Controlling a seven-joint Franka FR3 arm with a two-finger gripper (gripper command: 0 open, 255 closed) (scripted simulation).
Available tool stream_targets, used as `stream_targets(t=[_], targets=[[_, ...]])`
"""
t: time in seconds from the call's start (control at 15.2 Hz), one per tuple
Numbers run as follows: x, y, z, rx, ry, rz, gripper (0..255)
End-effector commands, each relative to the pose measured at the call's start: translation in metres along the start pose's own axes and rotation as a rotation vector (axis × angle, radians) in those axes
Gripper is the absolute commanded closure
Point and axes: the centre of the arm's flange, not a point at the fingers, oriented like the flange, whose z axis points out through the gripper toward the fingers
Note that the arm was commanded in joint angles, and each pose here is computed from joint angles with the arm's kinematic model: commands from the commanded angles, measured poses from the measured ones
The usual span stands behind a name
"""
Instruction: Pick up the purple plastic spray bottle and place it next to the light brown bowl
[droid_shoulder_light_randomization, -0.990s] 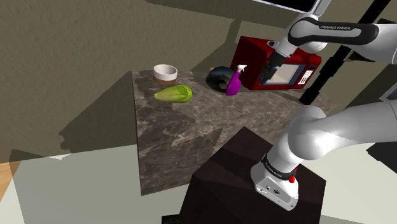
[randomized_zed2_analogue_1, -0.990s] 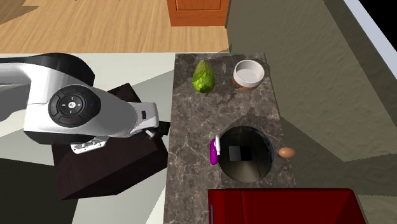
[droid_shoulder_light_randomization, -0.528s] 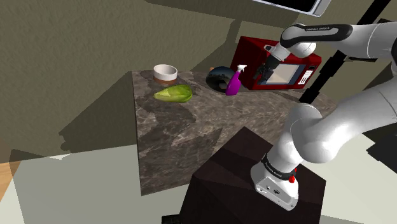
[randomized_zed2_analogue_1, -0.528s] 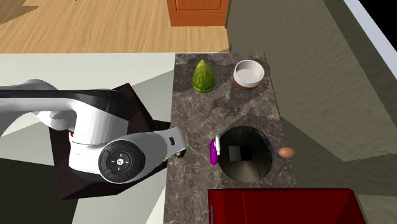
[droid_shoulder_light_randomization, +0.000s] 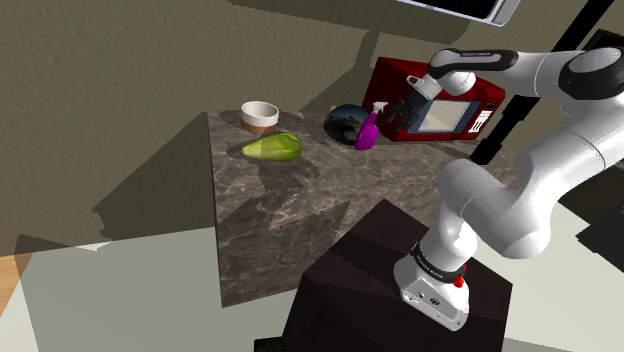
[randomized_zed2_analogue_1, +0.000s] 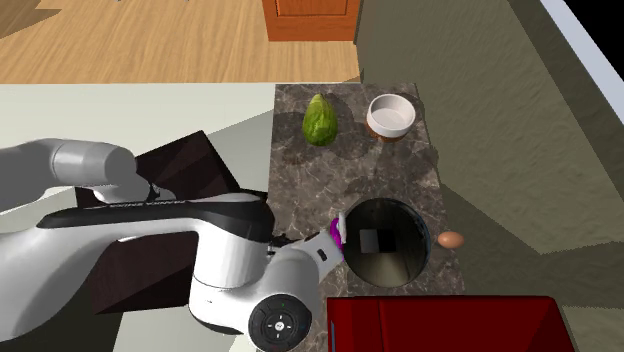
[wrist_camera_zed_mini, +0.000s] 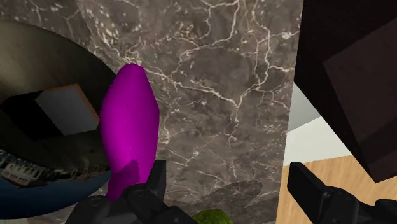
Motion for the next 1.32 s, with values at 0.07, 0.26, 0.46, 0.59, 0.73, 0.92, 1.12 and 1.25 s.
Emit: stream_targets(t=[0.07, 0.26, 0.46, 0.59, 0.73, 0.92, 1.12, 1.25], targets=[[-0.009, 0.042, 0.016, 0.021, 0.036, -0.079, 0], [-0.016, 0.082, 0.029, 0.038, 0.075, -0.156, 0], [-0.017, 0.107, 0.043, 0.048, 0.098, -0.203, 0], [-0.016, 0.107, 0.054, 0.048, 0.098, -0.203, 0], [-0.015, 0.106, 0.064, 0.048, 0.098, -0.203, 0], [-0.014, 0.105, 0.078, 0.048, 0.098, -0.203, 0], [-0.014, 0.105, 0.078, 0.048, 0.098, -0.203, 0], [-0.014, 0.105, 0.078, 0.048, 0.098, -0.203, 0]])
